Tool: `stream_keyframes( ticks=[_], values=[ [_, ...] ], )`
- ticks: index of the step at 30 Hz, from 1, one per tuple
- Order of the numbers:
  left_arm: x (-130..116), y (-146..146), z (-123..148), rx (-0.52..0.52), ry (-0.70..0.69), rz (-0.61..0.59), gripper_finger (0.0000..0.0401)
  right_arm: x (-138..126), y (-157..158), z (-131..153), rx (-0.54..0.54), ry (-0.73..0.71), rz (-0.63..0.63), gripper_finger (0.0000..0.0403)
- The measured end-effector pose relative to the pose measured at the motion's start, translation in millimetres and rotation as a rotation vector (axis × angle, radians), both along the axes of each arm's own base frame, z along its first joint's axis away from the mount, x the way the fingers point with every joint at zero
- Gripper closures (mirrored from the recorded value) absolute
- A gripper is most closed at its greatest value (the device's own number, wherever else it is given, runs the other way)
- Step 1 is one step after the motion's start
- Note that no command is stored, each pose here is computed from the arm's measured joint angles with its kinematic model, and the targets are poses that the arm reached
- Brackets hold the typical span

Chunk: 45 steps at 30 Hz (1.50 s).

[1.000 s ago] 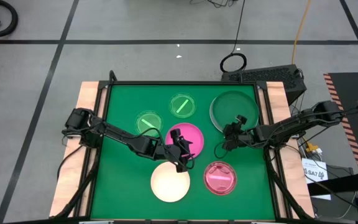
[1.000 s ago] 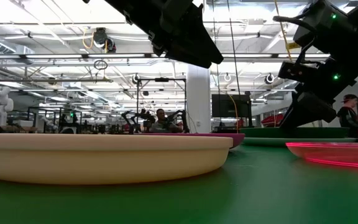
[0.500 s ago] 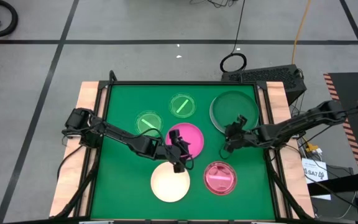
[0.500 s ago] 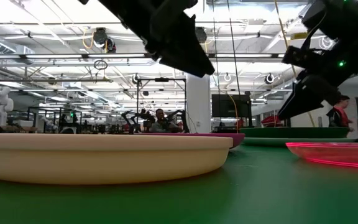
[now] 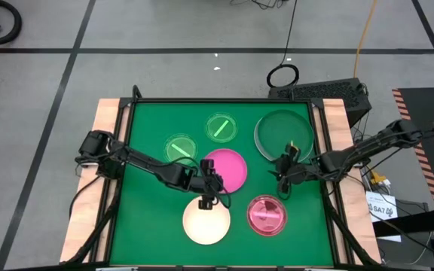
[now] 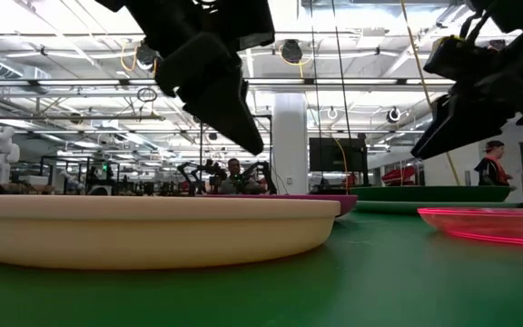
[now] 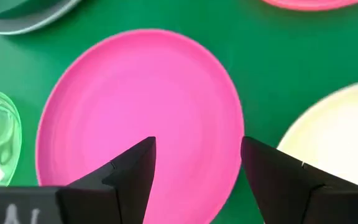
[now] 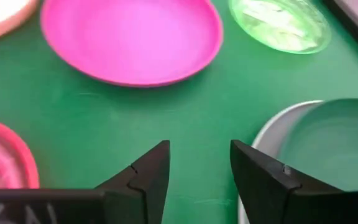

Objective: Stack plastic plates
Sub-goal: Stack the pink plate on top of the green plate

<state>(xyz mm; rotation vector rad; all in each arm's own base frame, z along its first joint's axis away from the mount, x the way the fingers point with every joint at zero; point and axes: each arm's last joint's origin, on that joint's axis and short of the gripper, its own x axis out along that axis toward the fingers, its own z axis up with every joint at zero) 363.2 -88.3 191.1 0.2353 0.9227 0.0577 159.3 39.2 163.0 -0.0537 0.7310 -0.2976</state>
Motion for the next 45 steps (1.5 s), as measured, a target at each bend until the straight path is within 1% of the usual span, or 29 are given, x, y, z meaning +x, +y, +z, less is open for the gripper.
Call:
stream_keyframes(
  ticks=[4,13,18,27,39,45],
  values=[
    [-1,6,-3,-0.040,0.050,-0.048,0.0160,0,4,1,-0.005,-0.013,0.042,0.0243],
    [-6,17,-9,-0.021,0.131,-0.056,0.0160,1,11,4,-0.022,-0.034,0.103,0.0243],
    [-6,18,-9,-0.021,0.137,-0.054,0.0160,1,11,3,-0.023,-0.032,0.108,0.0243],
    [-12,19,-12,-0.011,0.206,-0.050,0.0160,0,11,3,-0.026,-0.033,0.105,0.0243],
    [-13,17,-12,0.004,0.210,-0.077,0.0160,1,11,3,-0.026,-0.033,0.105,0.0243],
    [-14,10,-12,0.005,0.203,-0.096,0.0160,1,11,4,-0.025,-0.035,0.105,0.0243]
  ],
)
